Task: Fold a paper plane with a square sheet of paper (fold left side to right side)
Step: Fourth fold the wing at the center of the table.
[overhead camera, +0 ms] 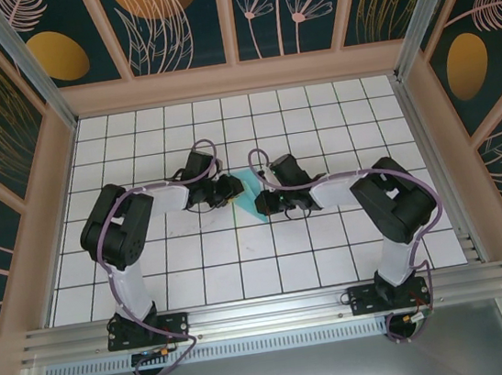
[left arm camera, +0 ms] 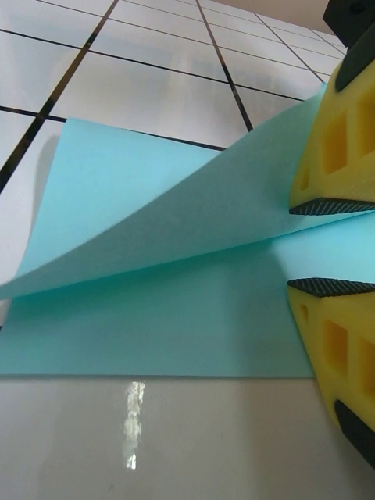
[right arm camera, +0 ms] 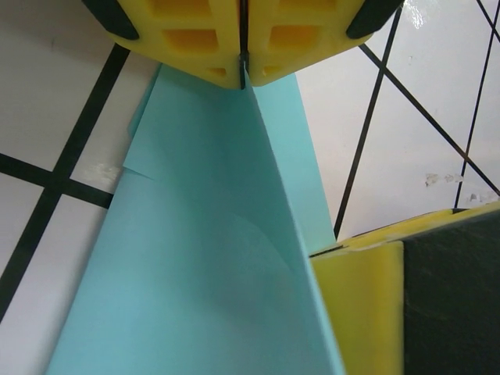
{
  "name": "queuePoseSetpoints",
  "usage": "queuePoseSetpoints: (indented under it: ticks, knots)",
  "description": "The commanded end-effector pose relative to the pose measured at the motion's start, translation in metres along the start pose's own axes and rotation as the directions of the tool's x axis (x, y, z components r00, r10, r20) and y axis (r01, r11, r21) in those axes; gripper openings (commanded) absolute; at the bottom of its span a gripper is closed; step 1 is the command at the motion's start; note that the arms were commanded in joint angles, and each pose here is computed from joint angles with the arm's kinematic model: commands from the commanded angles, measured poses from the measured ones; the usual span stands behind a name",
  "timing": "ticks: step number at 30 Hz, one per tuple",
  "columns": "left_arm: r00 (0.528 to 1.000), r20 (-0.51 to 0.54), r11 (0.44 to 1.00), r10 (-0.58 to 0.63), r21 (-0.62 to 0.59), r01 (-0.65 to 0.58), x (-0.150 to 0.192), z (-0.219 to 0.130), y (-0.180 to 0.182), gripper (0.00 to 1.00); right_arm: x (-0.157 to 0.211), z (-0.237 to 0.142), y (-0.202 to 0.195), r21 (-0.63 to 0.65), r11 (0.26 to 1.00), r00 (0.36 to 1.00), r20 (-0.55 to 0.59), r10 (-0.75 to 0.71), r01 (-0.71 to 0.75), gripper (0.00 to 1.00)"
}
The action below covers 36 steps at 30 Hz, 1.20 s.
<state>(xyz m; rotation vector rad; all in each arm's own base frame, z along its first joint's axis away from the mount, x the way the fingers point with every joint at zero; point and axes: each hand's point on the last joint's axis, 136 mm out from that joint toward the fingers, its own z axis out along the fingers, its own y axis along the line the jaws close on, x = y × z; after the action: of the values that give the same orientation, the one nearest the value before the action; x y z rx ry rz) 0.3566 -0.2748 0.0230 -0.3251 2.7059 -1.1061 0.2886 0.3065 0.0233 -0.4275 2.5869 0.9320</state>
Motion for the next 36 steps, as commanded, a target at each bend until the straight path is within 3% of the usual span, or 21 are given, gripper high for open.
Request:
queuePoseSetpoints:
  ticks: [1, 16, 23, 29, 33, 36]
  knots:
    - [1.0, -0.003, 1.0, 0.005, 0.01, -0.005, 0.0, 0.004, -0.003, 0.31, 0.001, 0.004, 0.0, -0.01, 1.0, 1.0, -0.019, 0.001, -0.001, 0.11]
    - [1.0, -0.007, 0.999, -0.001, -0.036, 0.0, 0.002, 0.009, 0.012, 0.31, -0.018, -0.016, 0.026, -0.098, 0.995, 1.0, 0.018, -0.017, 0.019, 0.27]
    - [1.0, -0.007, 0.999, 0.002, -0.037, -0.002, 0.002, 0.008, 0.011, 0.31, -0.023, -0.017, 0.014, 0.009, 0.999, 0.999, 0.019, -0.038, 0.038, 0.29]
    - [1.0, -0.008, 0.999, 0.003, -0.039, -0.003, 0.003, 0.008, 0.012, 0.31, -0.036, -0.025, 0.019, 0.004, 0.999, 0.997, 0.054, -0.049, 0.049, 0.37]
    - [1.0, -0.008, 0.999, 0.005, -0.038, -0.005, 0.003, 0.008, 0.011, 0.31, -0.03, -0.02, 0.012, 0.092, 0.991, 0.995, 0.014, -0.097, 0.095, 0.46]
    - [1.0, -0.006, 0.999, 0.007, -0.039, -0.007, 0.003, 0.007, 0.011, 0.31, -0.02, -0.011, 0.007, 0.153, 0.982, 0.993, -0.021, -0.112, 0.114, 0.46]
